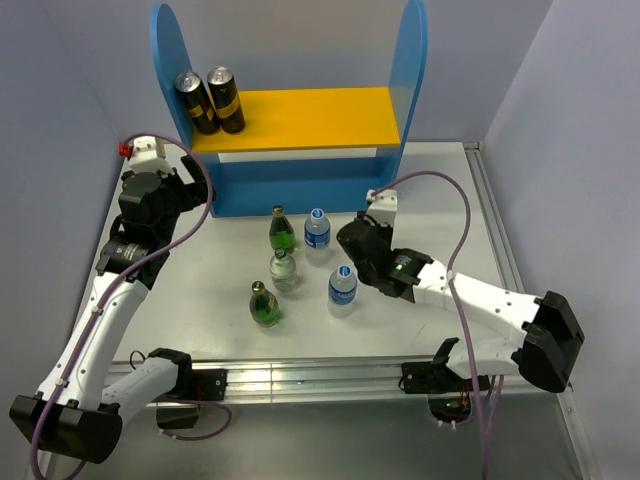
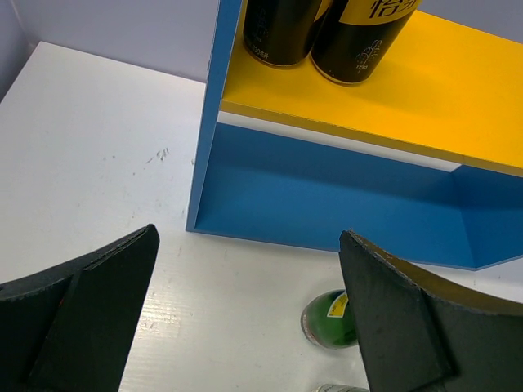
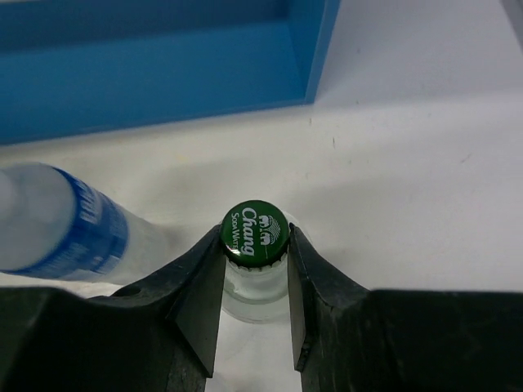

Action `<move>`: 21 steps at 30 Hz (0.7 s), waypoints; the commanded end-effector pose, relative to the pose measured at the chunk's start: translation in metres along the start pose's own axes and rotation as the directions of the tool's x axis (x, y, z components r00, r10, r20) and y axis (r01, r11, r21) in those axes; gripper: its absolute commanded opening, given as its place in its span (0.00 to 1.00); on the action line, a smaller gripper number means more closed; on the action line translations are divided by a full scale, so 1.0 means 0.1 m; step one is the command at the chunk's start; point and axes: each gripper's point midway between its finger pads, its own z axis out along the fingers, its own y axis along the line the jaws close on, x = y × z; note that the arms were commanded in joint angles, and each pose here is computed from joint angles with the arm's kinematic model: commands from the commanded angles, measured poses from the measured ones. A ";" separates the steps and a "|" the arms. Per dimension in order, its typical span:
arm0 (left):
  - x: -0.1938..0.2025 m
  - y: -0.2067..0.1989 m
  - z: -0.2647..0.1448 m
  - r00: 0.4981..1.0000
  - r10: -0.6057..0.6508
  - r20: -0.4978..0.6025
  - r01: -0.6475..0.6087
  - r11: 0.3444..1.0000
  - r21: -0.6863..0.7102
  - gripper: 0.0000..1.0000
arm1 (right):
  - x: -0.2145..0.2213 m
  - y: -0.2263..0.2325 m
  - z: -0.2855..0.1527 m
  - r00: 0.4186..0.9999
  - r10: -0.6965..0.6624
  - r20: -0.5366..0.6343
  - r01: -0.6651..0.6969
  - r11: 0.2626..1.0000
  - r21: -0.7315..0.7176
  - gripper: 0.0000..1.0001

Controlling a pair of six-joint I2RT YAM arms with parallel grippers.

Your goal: Place and organize the beverage onto the shelf

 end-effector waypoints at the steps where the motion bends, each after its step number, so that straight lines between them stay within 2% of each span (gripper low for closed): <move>1: -0.14 0.02 -0.04 0.999 0.008 0.041 -0.008 1.000 -0.009 0.99 | -1.21 -0.04 -0.31 0.960 0.177 0.215 -0.177 0.984 -0.017 0.00; 14: -0.13 0.03 -0.02 0.999 0.011 0.038 -0.011 1.000 -0.018 0.99 | -3.00 -0.04 -0.75 0.878 0.209 0.430 -0.200 0.978 -0.065 0.00; 15: -0.13 0.03 -0.02 0.999 0.013 0.038 -0.012 1.000 -0.018 0.99 | -3.05 0.01 -0.70 0.883 0.176 0.434 -0.171 0.984 -0.053 0.00; 17: -0.13 0.03 -0.02 0.999 0.012 0.037 -0.011 1.000 -0.019 0.99 | -3.32 0.00 -0.75 0.861 0.211 0.462 -0.201 0.977 -0.072 0.00; 18: -0.12 0.03 -0.02 0.999 0.012 0.036 -0.011 1.000 -0.016 0.99 | -3.35 0.05 -0.64 0.873 0.164 0.460 -0.159 0.986 -0.050 0.00; 20: -0.12 0.04 -0.02 0.999 0.012 0.035 -0.011 1.000 -0.019 0.99 | -3.58 0.02 -0.66 0.859 0.180 0.479 -0.175 0.983 -0.056 0.00; 21: -0.13 0.04 -0.02 0.999 0.013 0.037 -0.012 1.000 -0.019 0.99 | -3.59 0.05 -0.52 0.867 0.147 0.476 -0.154 0.988 -0.026 0.00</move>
